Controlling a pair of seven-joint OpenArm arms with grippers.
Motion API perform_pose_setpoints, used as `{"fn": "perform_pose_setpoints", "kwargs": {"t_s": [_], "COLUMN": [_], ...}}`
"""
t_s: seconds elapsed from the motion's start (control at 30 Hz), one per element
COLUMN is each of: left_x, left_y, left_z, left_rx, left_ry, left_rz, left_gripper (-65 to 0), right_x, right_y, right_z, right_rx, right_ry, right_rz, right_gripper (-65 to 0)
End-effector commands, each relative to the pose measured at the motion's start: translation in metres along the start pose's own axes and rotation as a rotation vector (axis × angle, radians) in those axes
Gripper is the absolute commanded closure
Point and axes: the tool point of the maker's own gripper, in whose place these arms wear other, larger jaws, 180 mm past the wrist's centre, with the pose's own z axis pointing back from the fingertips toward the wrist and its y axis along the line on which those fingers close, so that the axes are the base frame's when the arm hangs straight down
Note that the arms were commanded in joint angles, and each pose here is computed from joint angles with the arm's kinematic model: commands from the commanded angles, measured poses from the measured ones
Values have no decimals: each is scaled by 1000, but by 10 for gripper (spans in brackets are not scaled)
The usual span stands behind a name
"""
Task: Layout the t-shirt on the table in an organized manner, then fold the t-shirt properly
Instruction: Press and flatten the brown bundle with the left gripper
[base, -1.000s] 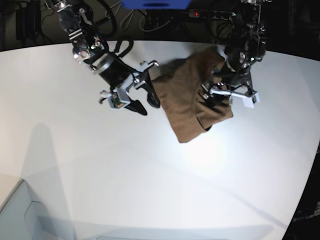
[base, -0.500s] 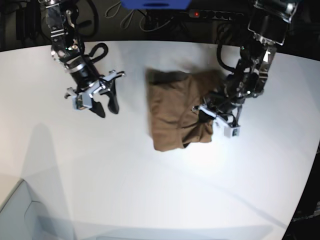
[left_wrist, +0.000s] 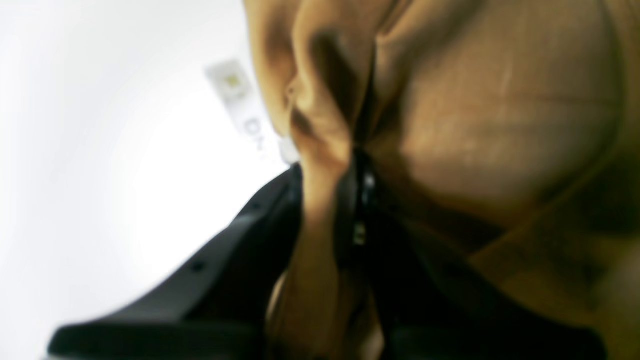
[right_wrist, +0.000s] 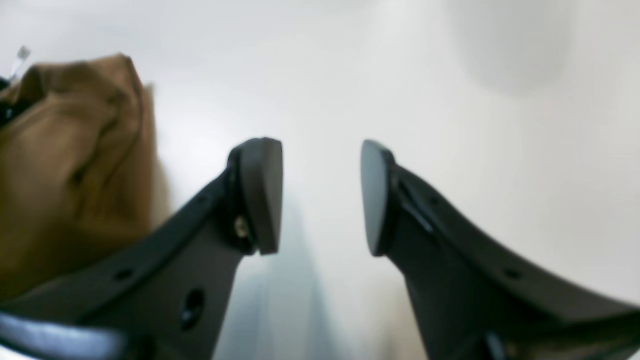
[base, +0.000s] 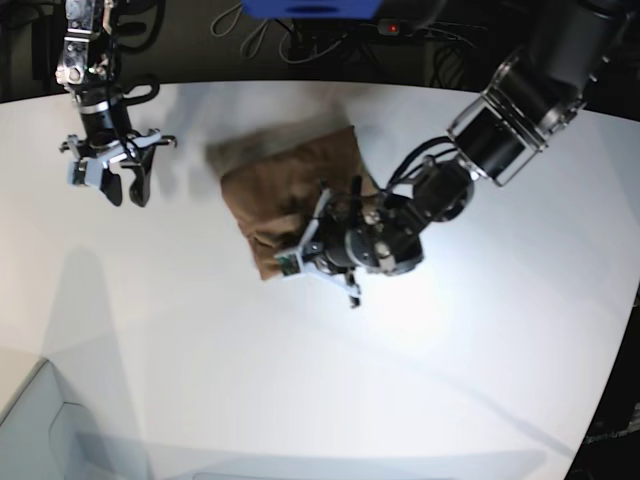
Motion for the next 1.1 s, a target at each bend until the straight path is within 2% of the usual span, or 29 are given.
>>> {"fn": "perform_pose_setpoints", "kwargs": {"t_s": [0.0, 0.1, 0.23, 0.5, 0.63, 0.8, 1.07], "left_x": [13, 50, 77, 77, 77, 63, 59], "left_y": [4, -9, -14, -19, -18, -8, -6], "left_z": [1, -6, -15, -34, -34, -31, -31], "left_rx": [3, -8, 18, 18, 21, 51, 55], "left_ry": [-3, -72, -118, -43, -38, 57, 71], "left_rz": [-78, -262, -370, -426, -422, -420, -423], "left_gripper": [-1, -1, -1, -1, -2, -52, -53], "right_x": [13, 6, -4, -7, 7, 17, 18], "right_y": [-7, -25, -42, -56, -52, -48, -46], "right_z": [4, 16, 31, 54, 55, 56, 55], "right_rx": [-8, -73, -142, -240, -231, -228, -224], "right_ry": [-45, -35, -19, -31, -62, -88, -91], "right_rz": [8, -11, -36, -86, -71, -69, -68], "right_gripper": [-259, -259, -259, -259, -259, -259, -259]}}
